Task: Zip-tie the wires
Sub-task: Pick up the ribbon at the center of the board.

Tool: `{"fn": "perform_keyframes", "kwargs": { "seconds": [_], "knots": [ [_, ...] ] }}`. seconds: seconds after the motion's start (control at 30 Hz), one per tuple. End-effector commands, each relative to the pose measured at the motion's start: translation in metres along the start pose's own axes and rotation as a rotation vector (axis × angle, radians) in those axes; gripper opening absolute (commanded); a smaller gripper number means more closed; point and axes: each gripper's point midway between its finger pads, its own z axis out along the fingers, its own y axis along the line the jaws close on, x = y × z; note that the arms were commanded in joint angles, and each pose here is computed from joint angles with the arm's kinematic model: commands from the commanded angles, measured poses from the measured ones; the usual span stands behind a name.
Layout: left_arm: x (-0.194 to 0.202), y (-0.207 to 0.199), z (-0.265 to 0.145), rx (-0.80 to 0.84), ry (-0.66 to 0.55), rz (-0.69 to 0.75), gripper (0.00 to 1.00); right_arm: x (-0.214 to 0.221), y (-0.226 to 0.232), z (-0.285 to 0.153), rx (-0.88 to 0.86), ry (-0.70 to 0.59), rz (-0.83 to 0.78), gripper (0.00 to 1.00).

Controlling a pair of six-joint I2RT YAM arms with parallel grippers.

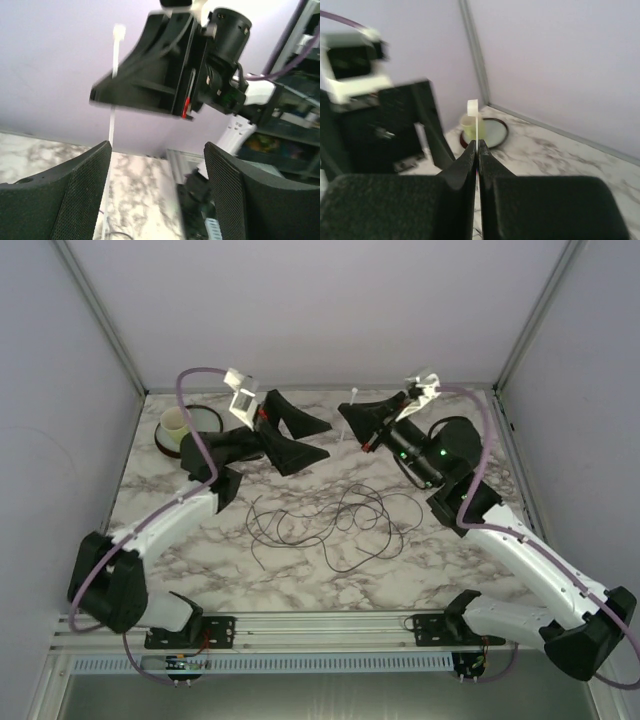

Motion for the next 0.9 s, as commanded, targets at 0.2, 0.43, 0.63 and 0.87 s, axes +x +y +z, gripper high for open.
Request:
{"fn": "perform_keyframes", "kwargs": {
  "seconds": [0.2, 0.43, 0.63, 0.87],
  "knots": [
    [-0.046, -0.008, -0.018, -0.249, -0.073, 0.345, 0.77, 0.041, -0.023, 0.0, 0.22, 0.169, -0.336, 0.0],
    [-0.051, 0.004, -0.024, -0.337, -0.087, 0.35, 0.75, 0.046, -0.009, 0.009, 0.157, 0.173, -0.345, 0.0],
    [-0.059, 0.034, -0.04, -0.527, -0.12, 0.361, 0.72, 0.06, 0.0, 0.014, 0.123, 0.199, -0.371, 0.0],
    [-0.054, 0.046, -0.031, -0.507, -0.115, 0.318, 0.64, 0.061, 0.004, 0.018, 0.1, 0.2, -0.366, 0.0]
  ]
}}
